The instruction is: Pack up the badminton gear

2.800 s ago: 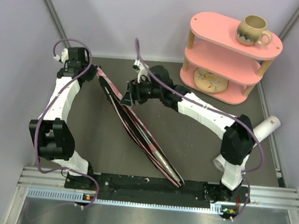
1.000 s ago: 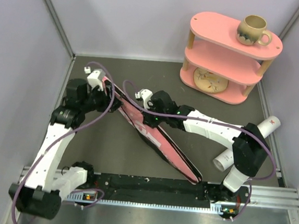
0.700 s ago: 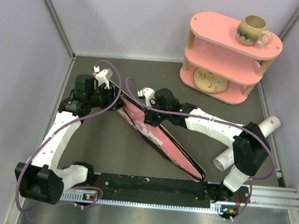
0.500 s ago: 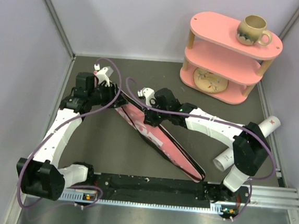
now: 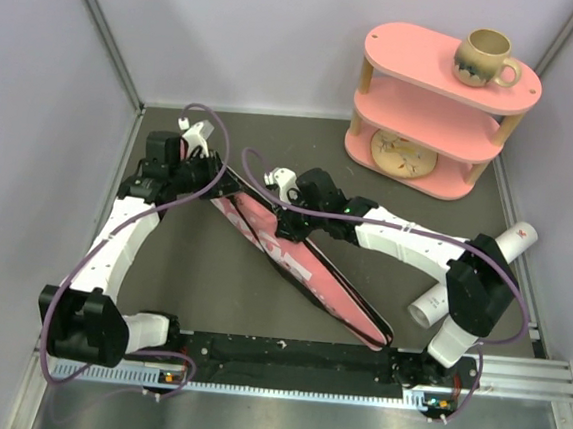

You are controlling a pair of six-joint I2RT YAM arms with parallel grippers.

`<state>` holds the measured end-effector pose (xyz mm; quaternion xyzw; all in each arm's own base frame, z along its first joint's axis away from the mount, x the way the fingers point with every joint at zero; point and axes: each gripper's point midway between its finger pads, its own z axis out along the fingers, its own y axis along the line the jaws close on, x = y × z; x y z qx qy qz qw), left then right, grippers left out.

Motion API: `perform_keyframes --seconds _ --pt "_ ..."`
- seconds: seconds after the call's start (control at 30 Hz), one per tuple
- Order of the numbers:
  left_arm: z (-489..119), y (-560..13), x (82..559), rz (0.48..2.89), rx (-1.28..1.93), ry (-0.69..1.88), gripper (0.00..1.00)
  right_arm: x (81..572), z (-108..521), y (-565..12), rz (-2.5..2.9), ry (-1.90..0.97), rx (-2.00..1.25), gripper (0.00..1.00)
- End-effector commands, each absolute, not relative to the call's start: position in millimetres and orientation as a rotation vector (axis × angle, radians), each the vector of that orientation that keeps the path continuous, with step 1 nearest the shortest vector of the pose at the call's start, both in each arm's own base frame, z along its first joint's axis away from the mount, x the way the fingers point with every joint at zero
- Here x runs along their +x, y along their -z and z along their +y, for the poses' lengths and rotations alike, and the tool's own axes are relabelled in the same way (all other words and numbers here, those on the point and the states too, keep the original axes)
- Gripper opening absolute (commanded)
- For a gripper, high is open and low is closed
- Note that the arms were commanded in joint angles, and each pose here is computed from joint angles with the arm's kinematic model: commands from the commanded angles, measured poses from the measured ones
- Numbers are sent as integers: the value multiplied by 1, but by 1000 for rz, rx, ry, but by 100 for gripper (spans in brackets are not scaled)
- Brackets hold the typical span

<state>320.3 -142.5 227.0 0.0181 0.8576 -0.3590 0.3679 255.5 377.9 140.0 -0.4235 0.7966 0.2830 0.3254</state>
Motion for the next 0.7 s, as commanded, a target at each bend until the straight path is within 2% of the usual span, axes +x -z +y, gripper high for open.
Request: perform_keyframes --seconds 0.0,0.17,0.3,0.47,0.67 --pt "-143 -252 333 2122 82 914 19 260 390 -174 1959 -809 -1098 0" --pt "-141 -248 332 2140 92 891 0 261 391 -175 1957 -809 -1094 0" --pt "-149 -244 317 2142 141 900 0 273 393 -171 1977 -763 -1059 0" --pt "-189 -240 280 2152 187 1031 0 289 413 -186 1945 -767 -1027 0" --pt "-189 -252 277 2099 134 1041 0 297 415 -183 1936 -694 -1028 0"
